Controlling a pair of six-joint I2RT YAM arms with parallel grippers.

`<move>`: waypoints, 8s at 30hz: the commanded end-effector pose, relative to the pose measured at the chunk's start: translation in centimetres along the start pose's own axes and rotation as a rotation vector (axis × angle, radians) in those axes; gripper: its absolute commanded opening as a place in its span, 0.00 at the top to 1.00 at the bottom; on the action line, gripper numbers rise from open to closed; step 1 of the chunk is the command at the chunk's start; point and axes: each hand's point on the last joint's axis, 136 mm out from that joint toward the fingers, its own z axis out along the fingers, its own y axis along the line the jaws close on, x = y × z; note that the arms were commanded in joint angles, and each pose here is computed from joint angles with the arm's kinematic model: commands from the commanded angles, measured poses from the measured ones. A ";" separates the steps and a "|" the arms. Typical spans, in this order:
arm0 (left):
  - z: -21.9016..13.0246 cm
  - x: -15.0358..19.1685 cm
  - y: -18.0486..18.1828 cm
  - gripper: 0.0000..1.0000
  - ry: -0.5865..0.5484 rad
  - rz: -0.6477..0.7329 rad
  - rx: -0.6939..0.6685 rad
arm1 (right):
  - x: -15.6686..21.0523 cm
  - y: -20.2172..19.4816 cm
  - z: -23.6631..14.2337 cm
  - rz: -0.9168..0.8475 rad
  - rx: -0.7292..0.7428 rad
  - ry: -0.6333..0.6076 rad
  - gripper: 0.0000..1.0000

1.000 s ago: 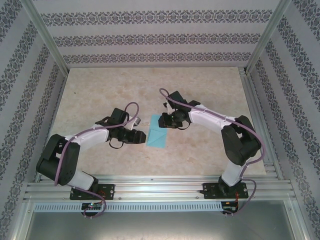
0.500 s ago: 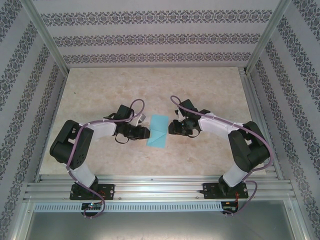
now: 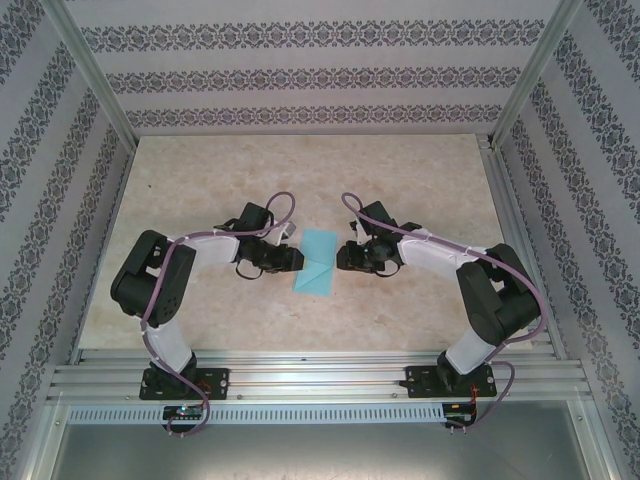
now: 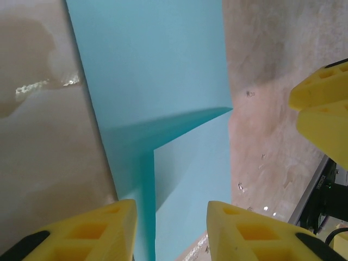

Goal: Fold a paper plane with a square sheet of paper (fold left side to right side)
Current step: Turn over the paper at the center of the table, then third fold the triangle at the center of the table.

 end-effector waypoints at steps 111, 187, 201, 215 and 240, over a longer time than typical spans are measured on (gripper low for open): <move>-20.7 1.2 -21.0 0.74 -0.566 0.262 0.645 | -4.5 20.6 -22.7 -0.244 -0.885 -0.453 1.00; -13.7 -1.2 -7.3 0.16 -0.363 0.096 -0.125 | -5.4 5.0 -7.7 0.097 -0.184 -0.343 0.73; -10.2 -0.6 -2.3 0.14 -0.302 -0.046 -0.066 | -8.9 5.3 2.6 0.102 -0.148 -0.211 0.76; -7.5 0.1 0.3 0.13 -0.223 -0.105 -0.089 | -6.9 1.1 6.5 0.123 -0.015 -0.093 0.76; -1.8 2.2 1.2 0.35 -0.052 -0.162 -0.046 | -6.2 0.1 7.1 0.129 -0.036 -0.076 0.77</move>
